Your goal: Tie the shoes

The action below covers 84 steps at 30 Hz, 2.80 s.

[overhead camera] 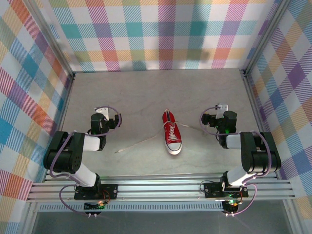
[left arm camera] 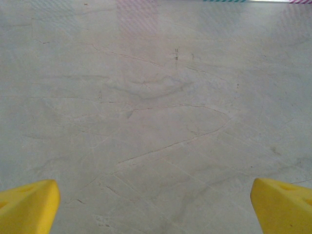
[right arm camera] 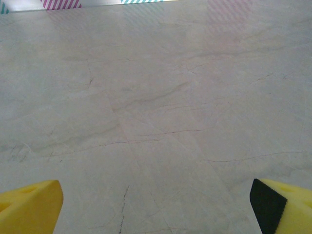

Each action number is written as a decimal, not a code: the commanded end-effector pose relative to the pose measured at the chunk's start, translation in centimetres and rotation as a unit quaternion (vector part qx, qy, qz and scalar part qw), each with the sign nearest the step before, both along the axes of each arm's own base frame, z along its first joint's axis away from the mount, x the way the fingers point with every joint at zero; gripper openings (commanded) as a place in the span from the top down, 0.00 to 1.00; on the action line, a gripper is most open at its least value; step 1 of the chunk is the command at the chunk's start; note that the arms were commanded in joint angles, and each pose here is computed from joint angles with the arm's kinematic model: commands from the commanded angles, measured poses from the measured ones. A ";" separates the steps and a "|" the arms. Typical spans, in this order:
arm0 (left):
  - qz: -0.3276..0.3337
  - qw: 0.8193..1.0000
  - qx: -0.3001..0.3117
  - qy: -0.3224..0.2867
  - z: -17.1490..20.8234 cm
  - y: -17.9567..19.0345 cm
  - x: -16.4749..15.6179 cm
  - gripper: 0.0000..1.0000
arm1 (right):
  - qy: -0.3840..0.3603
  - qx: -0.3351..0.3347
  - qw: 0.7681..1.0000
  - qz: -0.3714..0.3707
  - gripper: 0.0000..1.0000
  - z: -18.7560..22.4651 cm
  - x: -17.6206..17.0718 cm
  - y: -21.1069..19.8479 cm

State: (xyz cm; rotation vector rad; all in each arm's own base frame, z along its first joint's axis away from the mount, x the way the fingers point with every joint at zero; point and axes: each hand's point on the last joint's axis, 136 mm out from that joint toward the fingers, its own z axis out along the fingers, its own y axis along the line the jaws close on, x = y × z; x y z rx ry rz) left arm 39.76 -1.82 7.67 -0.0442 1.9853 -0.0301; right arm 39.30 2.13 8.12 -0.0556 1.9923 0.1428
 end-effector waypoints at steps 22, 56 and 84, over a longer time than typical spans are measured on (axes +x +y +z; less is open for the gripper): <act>-0.104 0.980 -0.051 0.163 6.9 -7.4 -4.8 0.22 | 0.223 0.102 0.968 0.063 0.15 2.7 -4.5 9.9; -0.188 0.856 0.152 0.458 -6.1 -18.8 -14.1 0.49 | 0.311 0.046 0.937 0.150 0.43 -1.4 -12.4 20.1; -0.264 0.930 -0.004 0.256 12.6 -23.9 -12.9 0.99 | 0.415 0.020 0.904 -0.103 0.29 -4.3 -7.4 3.1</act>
